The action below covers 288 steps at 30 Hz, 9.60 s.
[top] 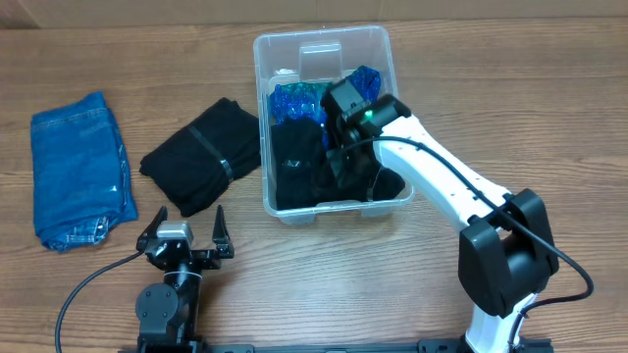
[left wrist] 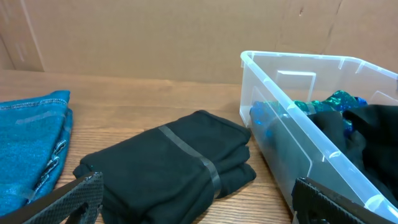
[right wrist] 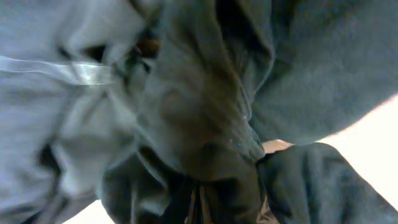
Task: Pack container
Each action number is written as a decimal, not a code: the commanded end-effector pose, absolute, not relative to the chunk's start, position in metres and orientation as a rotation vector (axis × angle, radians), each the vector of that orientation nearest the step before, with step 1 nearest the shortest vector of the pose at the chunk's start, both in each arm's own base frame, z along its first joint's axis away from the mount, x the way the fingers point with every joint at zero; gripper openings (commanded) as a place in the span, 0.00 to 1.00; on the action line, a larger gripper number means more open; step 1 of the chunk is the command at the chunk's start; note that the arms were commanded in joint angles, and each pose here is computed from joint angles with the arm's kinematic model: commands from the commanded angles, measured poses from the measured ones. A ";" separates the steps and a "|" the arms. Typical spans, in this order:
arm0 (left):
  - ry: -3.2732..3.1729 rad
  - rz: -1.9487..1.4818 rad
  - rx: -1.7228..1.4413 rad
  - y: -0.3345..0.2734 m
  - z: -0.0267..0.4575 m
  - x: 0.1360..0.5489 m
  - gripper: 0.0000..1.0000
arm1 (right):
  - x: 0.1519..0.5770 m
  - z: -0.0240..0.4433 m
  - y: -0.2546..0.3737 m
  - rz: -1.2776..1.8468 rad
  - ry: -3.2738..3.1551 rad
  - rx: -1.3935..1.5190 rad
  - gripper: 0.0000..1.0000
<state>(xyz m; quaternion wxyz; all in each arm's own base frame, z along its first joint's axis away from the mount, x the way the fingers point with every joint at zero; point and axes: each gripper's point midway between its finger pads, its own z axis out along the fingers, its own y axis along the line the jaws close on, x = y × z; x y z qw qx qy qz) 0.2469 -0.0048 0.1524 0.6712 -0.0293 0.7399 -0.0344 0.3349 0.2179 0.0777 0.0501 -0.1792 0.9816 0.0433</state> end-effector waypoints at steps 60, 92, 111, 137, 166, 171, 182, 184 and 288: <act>2.661 0.270 0.271 0.015 0.275 0.384 1.00 | 0.402 0.275 -0.135 -0.075 2.611 0.660 1.00; 2.795 -0.234 0.924 0.046 0.031 0.467 1.00 | 0.402 0.275 -0.135 -0.075 2.611 0.660 1.00; 2.906 -0.205 1.004 0.054 -0.022 0.427 0.15 | 0.402 0.275 -0.135 -0.075 2.611 0.661 1.00; 2.098 0.051 1.091 -0.117 0.377 0.415 0.04 | 0.402 0.275 -0.135 -0.075 2.611 0.661 1.00; 2.250 -0.393 1.775 -0.279 0.232 0.333 0.04 | 0.402 0.275 -0.135 -0.075 2.611 0.661 1.00; 2.319 -0.409 1.769 -0.281 0.213 0.337 0.04 | 0.402 0.275 -0.135 -0.075 2.611 0.660 1.00; 2.476 -0.377 1.810 -0.276 0.159 0.346 0.04 | 0.402 0.275 -0.135 -0.075 2.611 0.661 1.00; 2.505 -0.330 1.793 -0.271 0.154 0.351 0.11 | 0.402 0.275 -0.135 -0.075 2.611 0.660 1.00; 2.942 -0.302 0.480 -0.245 -0.018 0.335 0.04 | 0.402 0.275 -0.135 -0.075 2.611 0.660 1.00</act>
